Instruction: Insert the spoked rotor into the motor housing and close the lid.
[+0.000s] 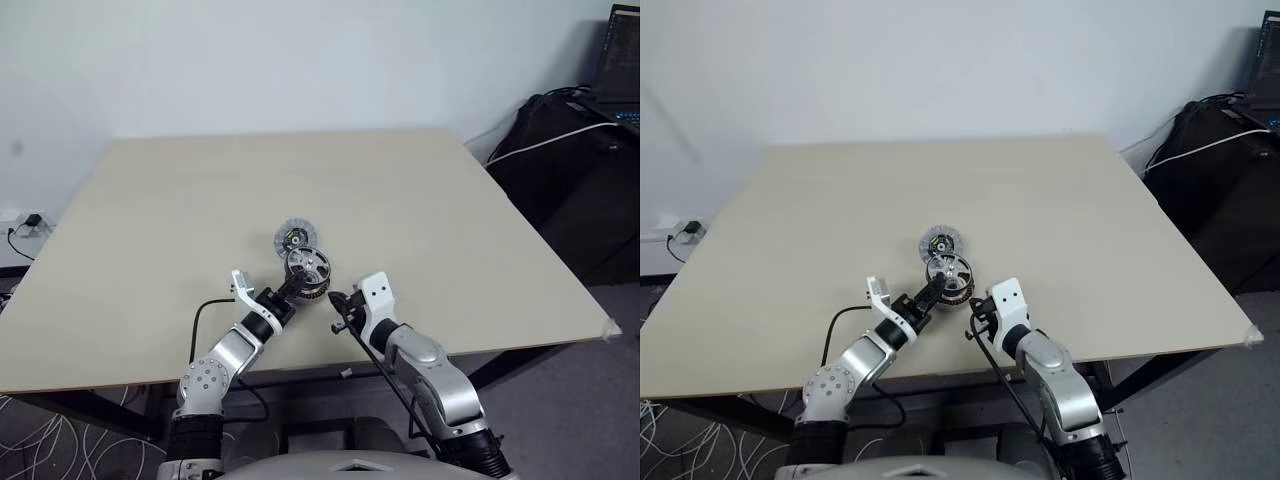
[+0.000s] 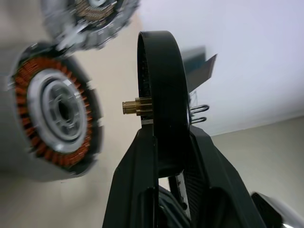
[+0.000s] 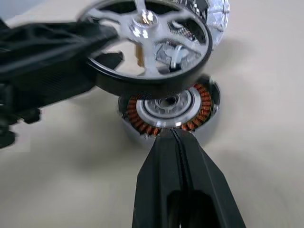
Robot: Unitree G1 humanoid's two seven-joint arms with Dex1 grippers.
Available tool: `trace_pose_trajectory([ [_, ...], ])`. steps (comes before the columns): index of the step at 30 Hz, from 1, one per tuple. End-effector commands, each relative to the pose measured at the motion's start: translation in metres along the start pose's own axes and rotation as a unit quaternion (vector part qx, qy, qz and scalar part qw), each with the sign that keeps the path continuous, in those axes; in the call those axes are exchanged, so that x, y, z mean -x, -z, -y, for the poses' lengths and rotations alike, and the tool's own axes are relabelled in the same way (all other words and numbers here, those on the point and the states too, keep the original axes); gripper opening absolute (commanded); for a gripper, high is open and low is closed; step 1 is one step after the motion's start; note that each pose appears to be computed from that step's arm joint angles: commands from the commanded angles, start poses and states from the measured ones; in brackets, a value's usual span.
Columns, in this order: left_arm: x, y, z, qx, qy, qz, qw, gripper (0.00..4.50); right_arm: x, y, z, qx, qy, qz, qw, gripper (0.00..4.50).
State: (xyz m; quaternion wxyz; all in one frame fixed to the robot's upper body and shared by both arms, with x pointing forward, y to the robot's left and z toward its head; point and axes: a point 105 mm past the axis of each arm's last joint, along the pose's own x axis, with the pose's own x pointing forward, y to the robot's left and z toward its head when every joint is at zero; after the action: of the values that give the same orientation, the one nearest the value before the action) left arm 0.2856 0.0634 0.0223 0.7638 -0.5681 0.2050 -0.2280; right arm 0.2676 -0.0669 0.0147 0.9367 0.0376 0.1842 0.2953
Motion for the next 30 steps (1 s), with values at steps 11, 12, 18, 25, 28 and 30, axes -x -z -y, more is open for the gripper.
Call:
trace_pose_trajectory([
  [11, -0.020, 0.008, 0.003, 0.018, 0.012, -0.007, 1.000, 0.42, 0.006, -0.018, 0.002, 0.002, 0.006, 0.029, 1.000, 0.00],
  [12, -0.021, 0.009, 0.003, 0.019, 0.012, -0.007, 1.000, 0.42, 0.006, -0.017, 0.002, 0.002, 0.006, 0.029, 1.000, 0.00],
  [18, -0.025, 0.013, 0.002, 0.024, 0.012, -0.016, 1.000, 0.42, 0.007, -0.018, 0.003, 0.003, 0.008, 0.028, 1.000, 0.00],
  [25, -0.025, 0.015, -0.002, 0.024, 0.008, -0.021, 0.999, 1.15, 0.007, -0.018, 0.003, 0.002, 0.010, 0.029, 1.000, 0.00],
  [28, -0.026, 0.014, -0.002, 0.024, 0.007, -0.021, 0.999, 2.03, 0.007, -0.018, 0.003, 0.001, 0.011, 0.028, 1.000, 0.00],
  [30, -0.026, 0.015, -0.002, 0.022, 0.007, -0.021, 0.999, 2.69, 0.007, -0.018, 0.003, 0.001, 0.011, 0.029, 1.000, 0.00],
])
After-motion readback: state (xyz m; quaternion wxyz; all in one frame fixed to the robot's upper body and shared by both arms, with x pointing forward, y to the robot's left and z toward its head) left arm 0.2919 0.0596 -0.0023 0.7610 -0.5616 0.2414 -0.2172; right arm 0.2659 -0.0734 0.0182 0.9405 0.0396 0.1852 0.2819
